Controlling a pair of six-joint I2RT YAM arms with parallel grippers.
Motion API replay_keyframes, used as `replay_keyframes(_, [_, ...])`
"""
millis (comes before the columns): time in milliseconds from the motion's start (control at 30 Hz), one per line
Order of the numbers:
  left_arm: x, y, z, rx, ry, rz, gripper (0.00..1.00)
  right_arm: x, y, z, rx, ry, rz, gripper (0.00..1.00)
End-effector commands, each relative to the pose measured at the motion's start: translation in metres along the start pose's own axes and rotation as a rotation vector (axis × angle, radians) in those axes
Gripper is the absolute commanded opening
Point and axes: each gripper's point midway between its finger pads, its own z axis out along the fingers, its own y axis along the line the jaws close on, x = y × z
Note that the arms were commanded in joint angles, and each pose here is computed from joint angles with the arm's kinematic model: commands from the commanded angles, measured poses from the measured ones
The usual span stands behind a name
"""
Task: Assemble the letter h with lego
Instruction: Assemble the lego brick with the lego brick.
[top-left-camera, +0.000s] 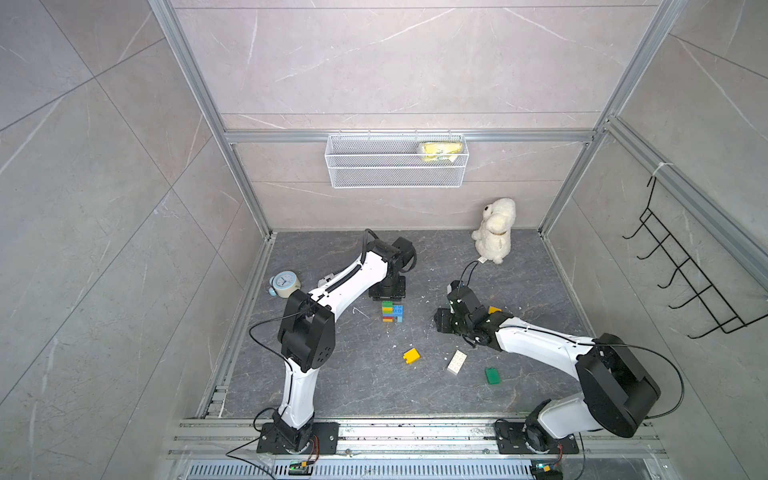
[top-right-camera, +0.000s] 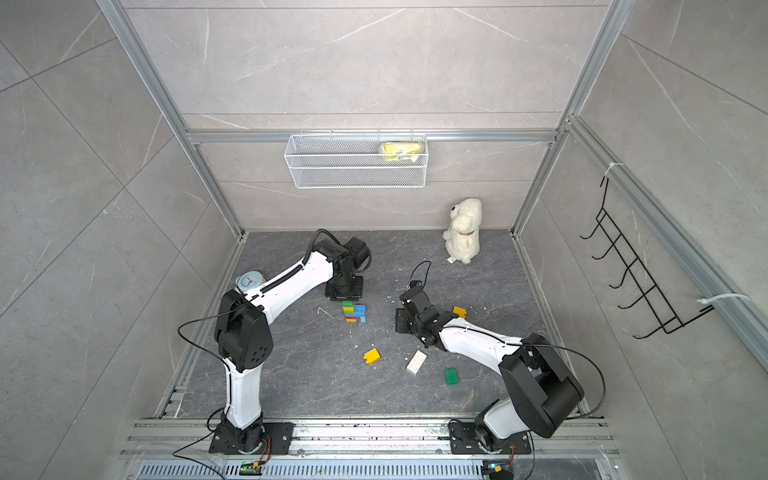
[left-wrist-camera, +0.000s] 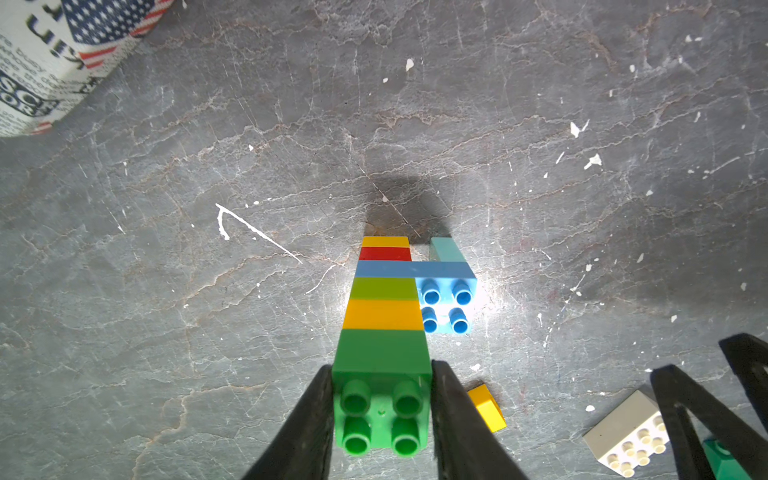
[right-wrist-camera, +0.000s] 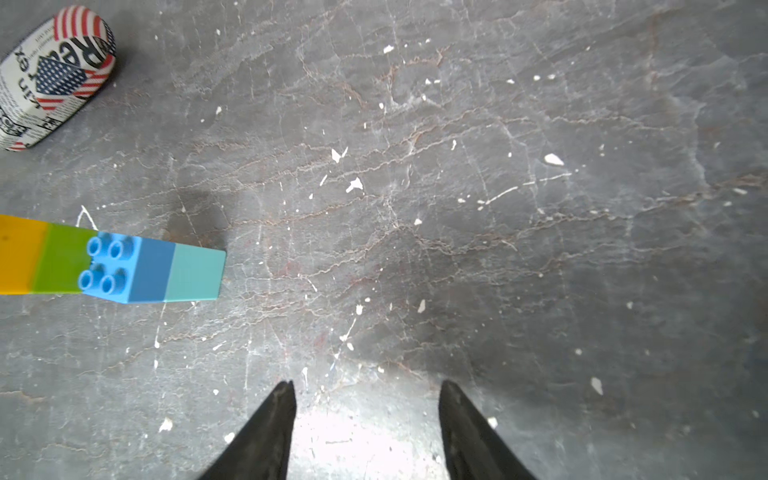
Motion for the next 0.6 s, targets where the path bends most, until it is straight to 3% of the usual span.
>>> replay_keyframes(0, [-0.004, 0.0, -0.03, 0.037, -0.05, -0.023, 0.63, 0.001, -0.002, -0.004, 0.013, -0.002, -0.013, 0.61])
replay_keyframes(133, [-0.011, -0.002, -0.064, 0.1, -0.132, -0.05, 0.83, -0.002, -0.004, -0.007, 0.023, -0.023, -0.009, 0.64])
replay_keyframes(267, [-0.013, -0.001, -0.096, 0.199, -0.262, -0.064, 0.99, -0.009, -0.007, -0.013, 0.016, -0.097, -0.003, 0.77])
replay_keyframes(400, [0.001, 0.018, -0.101, 0.279, -0.459, -0.094, 0.99, -0.016, 0.001, -0.023, -0.102, -0.259, -0.031, 0.81])
replay_keyframes(433, [0.008, 0.027, -0.094, 0.292, -0.503, -0.114, 0.99, -0.02, 0.006, -0.028, -0.157, -0.335, -0.052, 0.99])
replay_keyframes(533, [0.027, 0.052, -0.074, 0.316, -0.655, -0.172, 0.99, -0.019, 0.021, -0.05, -0.331, -0.549, -0.16, 1.0])
replay_keyframes(567, [0.032, 0.062, -0.069, 0.308, -0.7, -0.189, 0.99, -0.014, 0.028, -0.054, -0.379, -0.561, -0.213, 1.0])
